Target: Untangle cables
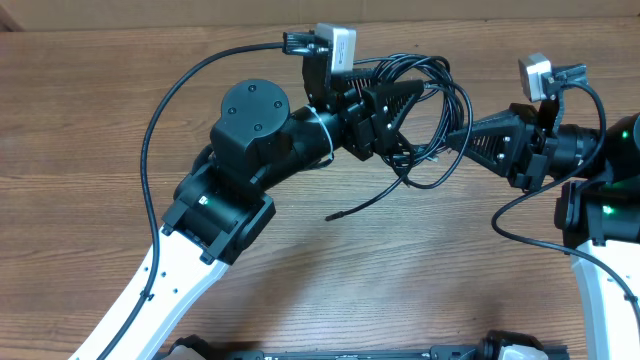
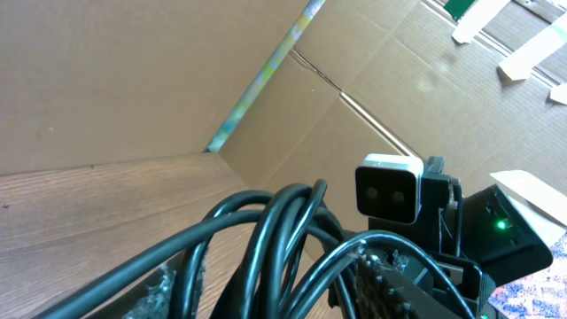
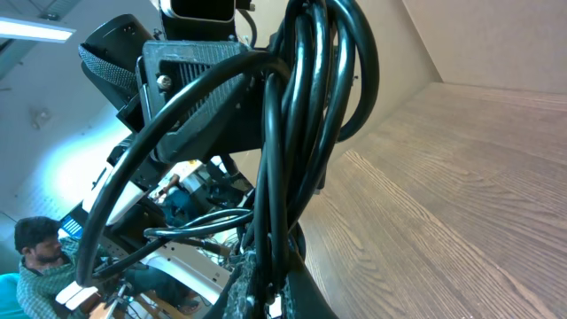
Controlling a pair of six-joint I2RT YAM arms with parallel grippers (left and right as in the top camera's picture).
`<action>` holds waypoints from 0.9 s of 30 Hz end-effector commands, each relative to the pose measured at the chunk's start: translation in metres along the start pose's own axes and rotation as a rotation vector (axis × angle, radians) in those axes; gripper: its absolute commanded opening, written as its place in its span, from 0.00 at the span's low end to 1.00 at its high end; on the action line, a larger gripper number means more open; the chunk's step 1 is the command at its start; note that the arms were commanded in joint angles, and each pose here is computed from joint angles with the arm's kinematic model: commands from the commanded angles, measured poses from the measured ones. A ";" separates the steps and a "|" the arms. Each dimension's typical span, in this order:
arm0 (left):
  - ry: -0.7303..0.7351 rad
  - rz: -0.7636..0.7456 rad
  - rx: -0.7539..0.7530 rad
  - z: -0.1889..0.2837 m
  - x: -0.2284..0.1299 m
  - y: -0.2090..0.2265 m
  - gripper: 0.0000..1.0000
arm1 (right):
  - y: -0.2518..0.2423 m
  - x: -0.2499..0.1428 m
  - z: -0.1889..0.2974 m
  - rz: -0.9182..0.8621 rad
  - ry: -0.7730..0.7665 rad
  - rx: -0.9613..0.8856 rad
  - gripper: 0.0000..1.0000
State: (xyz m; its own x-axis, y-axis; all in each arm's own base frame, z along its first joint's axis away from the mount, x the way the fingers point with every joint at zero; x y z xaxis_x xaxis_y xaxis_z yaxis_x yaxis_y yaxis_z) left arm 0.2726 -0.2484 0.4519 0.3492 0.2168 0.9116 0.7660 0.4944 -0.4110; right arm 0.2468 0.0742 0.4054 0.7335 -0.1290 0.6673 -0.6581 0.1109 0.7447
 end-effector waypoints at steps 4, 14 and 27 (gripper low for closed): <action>-0.037 -0.022 0.029 0.002 0.008 0.001 0.33 | 0.005 -0.002 0.000 0.013 0.029 0.015 0.04; -0.037 -0.058 0.040 0.003 0.008 0.004 0.04 | 0.005 -0.002 0.000 0.013 0.028 0.015 0.04; -0.177 -0.066 0.157 0.050 0.051 0.030 0.04 | 0.005 -0.002 0.000 0.014 0.029 0.015 0.04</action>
State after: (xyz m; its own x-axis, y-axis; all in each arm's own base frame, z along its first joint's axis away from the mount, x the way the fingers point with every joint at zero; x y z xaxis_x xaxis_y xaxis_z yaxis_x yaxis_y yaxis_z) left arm 0.2879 -0.2164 0.4598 0.2887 0.2398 0.9269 0.7403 0.5580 -0.3750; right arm 0.2470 0.0749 0.4054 0.7361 -0.1306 0.6642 -0.6550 0.1101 0.7475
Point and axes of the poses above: each gripper's point midway between its finger pads, its own z axis back along the fingers, its own y axis along the line the jaws close on, x = y × z, the point moved 6 cm from there along z, back along the fingers, and after that the axes turned 12 degrees about -z, right-handed, at the moved point
